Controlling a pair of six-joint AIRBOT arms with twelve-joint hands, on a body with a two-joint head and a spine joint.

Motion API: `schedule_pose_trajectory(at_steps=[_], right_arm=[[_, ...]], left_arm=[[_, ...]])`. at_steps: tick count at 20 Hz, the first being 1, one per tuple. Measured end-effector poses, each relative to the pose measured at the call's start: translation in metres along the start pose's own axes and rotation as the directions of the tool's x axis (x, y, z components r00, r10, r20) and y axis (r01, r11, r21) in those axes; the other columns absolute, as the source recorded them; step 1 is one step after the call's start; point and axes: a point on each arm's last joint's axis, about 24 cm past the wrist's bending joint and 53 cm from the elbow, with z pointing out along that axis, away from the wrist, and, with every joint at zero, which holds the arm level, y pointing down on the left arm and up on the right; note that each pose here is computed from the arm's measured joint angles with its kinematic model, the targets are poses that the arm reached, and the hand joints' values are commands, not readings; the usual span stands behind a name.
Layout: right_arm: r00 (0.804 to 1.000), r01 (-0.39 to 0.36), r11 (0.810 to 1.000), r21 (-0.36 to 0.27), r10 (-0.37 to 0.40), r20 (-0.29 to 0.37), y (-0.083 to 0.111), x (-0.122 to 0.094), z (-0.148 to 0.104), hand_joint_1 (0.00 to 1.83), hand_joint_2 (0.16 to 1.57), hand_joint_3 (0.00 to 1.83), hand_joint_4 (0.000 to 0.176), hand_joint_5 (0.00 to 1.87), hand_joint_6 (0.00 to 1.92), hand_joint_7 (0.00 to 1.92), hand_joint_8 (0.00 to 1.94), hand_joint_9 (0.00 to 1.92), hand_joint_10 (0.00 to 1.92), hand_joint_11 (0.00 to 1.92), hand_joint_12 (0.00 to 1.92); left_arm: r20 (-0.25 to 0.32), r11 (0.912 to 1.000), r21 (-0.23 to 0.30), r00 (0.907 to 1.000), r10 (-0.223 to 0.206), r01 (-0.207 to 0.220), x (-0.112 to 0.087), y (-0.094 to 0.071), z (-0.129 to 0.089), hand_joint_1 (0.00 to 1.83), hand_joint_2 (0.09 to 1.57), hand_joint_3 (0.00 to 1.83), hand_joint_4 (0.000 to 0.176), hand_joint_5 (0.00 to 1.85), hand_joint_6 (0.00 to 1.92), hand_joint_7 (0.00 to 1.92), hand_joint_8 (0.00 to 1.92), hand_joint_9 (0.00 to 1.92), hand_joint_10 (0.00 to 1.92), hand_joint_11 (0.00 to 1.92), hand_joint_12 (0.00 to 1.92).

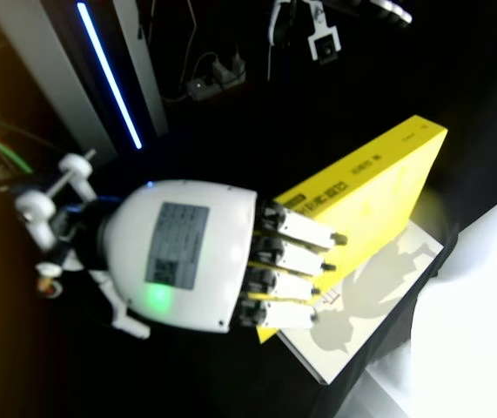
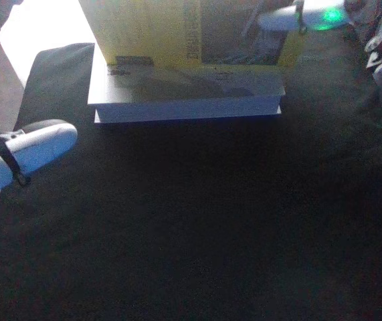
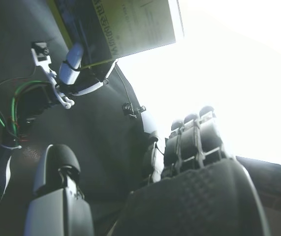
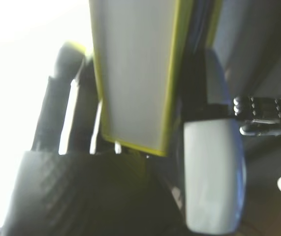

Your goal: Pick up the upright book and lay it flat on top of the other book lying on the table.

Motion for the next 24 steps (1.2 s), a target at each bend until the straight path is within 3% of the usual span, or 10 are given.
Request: schedule_pose_trajectory(at_steps=[1,2,5,6,8,11,15,18,21,24], right_arm=[[1.000,-0.002,1.000,-0.003,0.002,-0.006,0.000,0.004,0.000,1.22,1.23,0.00,0.000,0.67,1.17,0.86,1.44,0.78,1.65,0.58,1.87],[1.000,-0.010,1.000,-0.005,0.010,-0.016,-0.001,0.009,-0.001,1.09,1.14,0.00,0.000,0.65,0.80,0.77,1.11,0.75,1.53,0.58,1.76],[0.999,-0.005,1.000,-0.004,0.005,-0.047,-0.004,0.023,-0.002,0.99,1.18,0.01,0.000,0.59,0.39,0.71,0.47,0.72,1.07,0.48,1.56],[0.998,-0.002,1.000,0.000,0.002,-0.058,-0.006,0.027,-0.003,0.85,1.28,0.02,0.000,0.52,0.33,0.67,0.28,0.63,0.88,0.34,1.54],[0.997,0.006,1.000,0.017,-0.005,-0.073,-0.010,0.033,-0.001,0.34,1.42,0.03,0.000,0.27,0.13,0.37,0.03,0.30,0.47,0.03,1.45],[0.990,0.052,0.995,0.087,-0.040,-0.132,-0.031,0.051,-0.005,0.33,1.35,0.00,0.000,0.20,0.01,0.21,0.00,0.28,0.15,0.00,1.28],[0.992,0.027,0.993,0.113,-0.013,-0.127,-0.038,0.050,-0.005,0.10,1.37,0.01,0.000,0.09,0.01,0.03,0.00,0.13,0.03,0.00,0.89],[0.991,0.010,0.993,0.118,0.006,-0.132,-0.038,0.053,-0.004,0.01,1.32,0.00,0.000,0.00,0.00,0.00,0.00,0.00,0.00,0.00,0.06],[0.989,-0.060,0.993,0.101,0.073,-0.128,-0.031,0.050,-0.008,0.03,1.16,0.00,0.028,0.00,0.00,0.00,0.00,0.00,0.00,0.03,0.03],[0.988,-0.074,0.996,0.047,0.080,-0.135,-0.013,0.050,-0.013,0.09,1.04,0.00,0.065,0.00,0.00,0.00,0.00,0.00,0.00,0.00,0.04]], left_arm=[[-0.001,1.0000,0.002,1.0000,0.000,0.000,0.000,0.000,0.000,0.48,1.09,0.03,0.175,0.00,0.00,0.00,0.00,0.00,0.00,0.00,0.00],[-0.002,1.0000,0.007,1.0000,0.000,0.000,0.000,-0.002,0.000,0.44,1.10,0.03,0.162,0.00,0.00,0.00,0.00,0.00,0.00,0.00,0.00],[0.000,1.0000,-0.001,1.0000,0.000,0.000,0.000,0.000,0.000,0.44,1.12,0.04,0.170,0.00,0.00,0.00,0.00,0.00,0.00,0.00,0.00],[-0.001,1.0000,0.000,1.0000,0.000,0.000,0.000,0.000,0.000,0.42,1.14,0.04,0.158,0.00,0.00,0.00,0.00,0.00,0.00,0.00,0.00],[-0.006,1.0000,0.002,1.0000,0.000,0.000,0.001,-0.001,-0.001,0.43,1.15,0.03,0.170,0.00,0.00,0.00,0.00,0.00,0.00,0.00,0.00],[-0.004,1.0000,-0.002,1.0000,0.000,0.000,0.001,0.000,-0.001,0.36,1.15,0.02,0.170,0.00,0.00,0.00,0.00,0.00,0.00,0.00,0.00],[-0.003,1.0000,0.000,1.0000,0.000,0.000,0.001,0.000,-0.001,0.32,1.17,0.02,0.154,0.00,0.00,0.00,0.00,0.00,0.00,0.00,0.00],[-0.001,1.0000,-0.004,1.0000,0.000,0.000,0.000,0.001,-0.001,0.37,1.18,0.01,0.162,0.00,0.00,0.00,0.00,0.00,0.00,0.00,0.00],[-0.001,1.0000,-0.003,1.0000,0.000,0.000,0.000,0.001,-0.001,0.32,1.18,0.01,0.129,0.00,0.00,0.00,0.00,0.00,0.00,0.00,0.00],[0.002,0.9999,-0.011,1.0000,0.001,0.000,0.000,0.002,-0.001,0.32,1.18,0.00,0.136,0.00,0.00,0.00,0.00,0.00,0.00,0.00,0.00]])
